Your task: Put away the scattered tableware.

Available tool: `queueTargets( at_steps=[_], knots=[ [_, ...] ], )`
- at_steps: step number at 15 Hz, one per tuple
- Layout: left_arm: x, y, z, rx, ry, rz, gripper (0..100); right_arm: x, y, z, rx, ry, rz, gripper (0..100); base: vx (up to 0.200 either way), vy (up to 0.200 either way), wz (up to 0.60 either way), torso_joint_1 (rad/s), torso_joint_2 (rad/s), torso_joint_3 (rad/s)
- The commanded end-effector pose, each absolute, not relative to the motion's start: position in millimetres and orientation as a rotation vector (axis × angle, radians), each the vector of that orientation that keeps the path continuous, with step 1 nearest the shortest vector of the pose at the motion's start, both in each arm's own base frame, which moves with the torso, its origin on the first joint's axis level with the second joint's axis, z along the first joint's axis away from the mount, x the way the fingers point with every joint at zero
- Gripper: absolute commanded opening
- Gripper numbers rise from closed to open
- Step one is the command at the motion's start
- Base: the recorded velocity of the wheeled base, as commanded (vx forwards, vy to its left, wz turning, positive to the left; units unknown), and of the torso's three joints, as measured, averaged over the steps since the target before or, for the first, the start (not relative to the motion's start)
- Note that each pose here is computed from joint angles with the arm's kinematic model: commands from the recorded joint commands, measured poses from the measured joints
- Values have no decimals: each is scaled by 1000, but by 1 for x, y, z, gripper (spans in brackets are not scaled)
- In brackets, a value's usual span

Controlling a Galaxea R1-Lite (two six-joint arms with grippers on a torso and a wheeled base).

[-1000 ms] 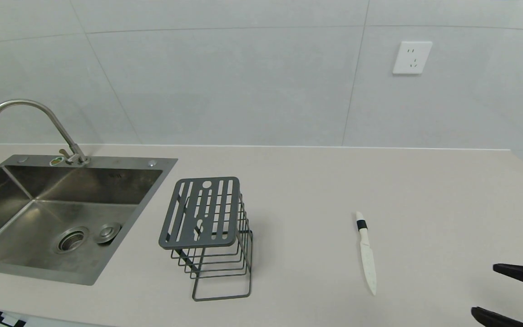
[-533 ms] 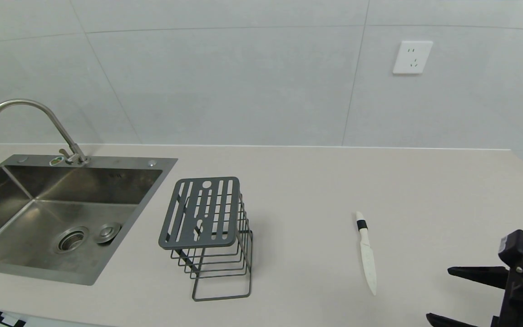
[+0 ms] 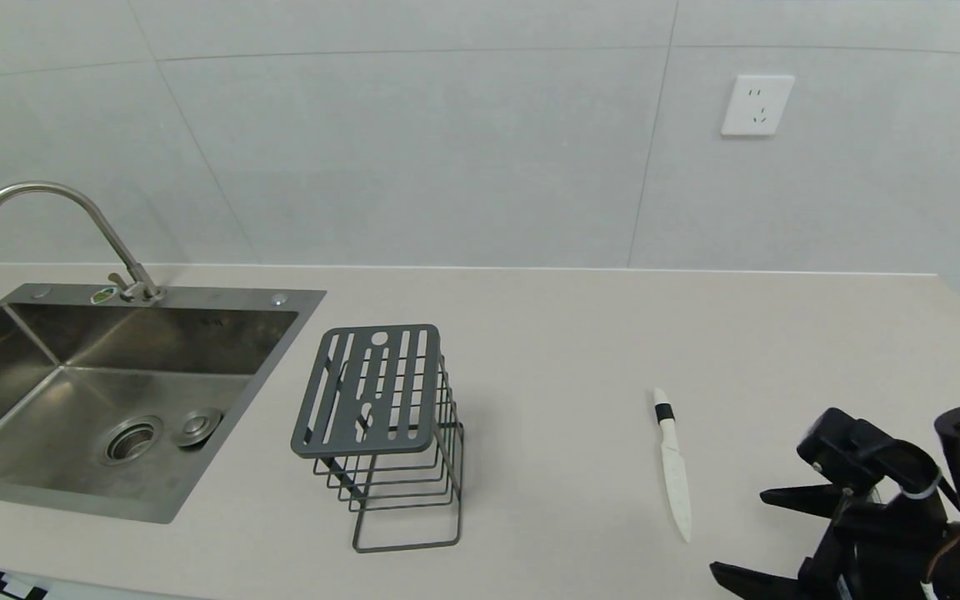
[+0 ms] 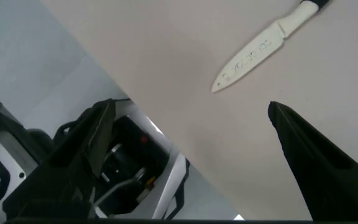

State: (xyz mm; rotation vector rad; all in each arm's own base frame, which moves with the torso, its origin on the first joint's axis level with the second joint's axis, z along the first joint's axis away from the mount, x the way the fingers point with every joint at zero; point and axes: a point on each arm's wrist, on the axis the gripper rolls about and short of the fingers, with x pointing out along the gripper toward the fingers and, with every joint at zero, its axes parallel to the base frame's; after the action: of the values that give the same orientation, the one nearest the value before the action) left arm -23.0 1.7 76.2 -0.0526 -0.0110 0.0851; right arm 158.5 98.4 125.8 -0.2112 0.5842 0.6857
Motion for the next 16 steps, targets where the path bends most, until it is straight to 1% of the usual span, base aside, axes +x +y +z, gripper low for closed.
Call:
queueTargets(
  at_steps=[1, 4, 5, 6, 9, 11, 12, 13, 16],
  knots=[
    [-23, 2, 76, -52, -10, 86, 100, 172, 109, 122, -199, 622, 643, 100, 0, 0, 0, 0, 0, 0],
    [-23, 2, 76, -52, -10, 86, 100, 200, 135, 123, -5, 663, 417, 100, 0, 0, 0, 0, 0, 0],
    [-23, 2, 76, -52, -10, 86, 100, 206, 143, 125, 51, 666, 377, 100, 0, 0, 0, 0, 0, 0],
    [-23, 2, 76, -51, -10, 86, 100, 209, 146, 124, 51, 670, 374, 100, 0, 0, 0, 0, 0, 0],
    [-23, 2, 76, -51, -10, 86, 100, 222, 153, 105, 8, 717, 306, 100, 0, 0, 0, 0, 0, 0],
    [-23, 2, 76, -51, -10, 86, 100, 228, 156, 101, -3, 719, 280, 100, 0, 0, 0, 0, 0, 0],
    [-23, 2, 76, -51, -10, 86, 100, 247, 156, 92, -15, 722, 210, 100, 0, 0, 0, 0, 0, 0],
    [-23, 2, 76, -51, -10, 86, 100, 255, 155, 89, -25, 722, 183, 100, 0, 0, 0, 0, 0, 0],
    [-23, 2, 76, -51, -10, 86, 100, 262, 153, 81, -98, 730, 171, 100, 0, 0, 0, 0, 0, 0]
  ],
)
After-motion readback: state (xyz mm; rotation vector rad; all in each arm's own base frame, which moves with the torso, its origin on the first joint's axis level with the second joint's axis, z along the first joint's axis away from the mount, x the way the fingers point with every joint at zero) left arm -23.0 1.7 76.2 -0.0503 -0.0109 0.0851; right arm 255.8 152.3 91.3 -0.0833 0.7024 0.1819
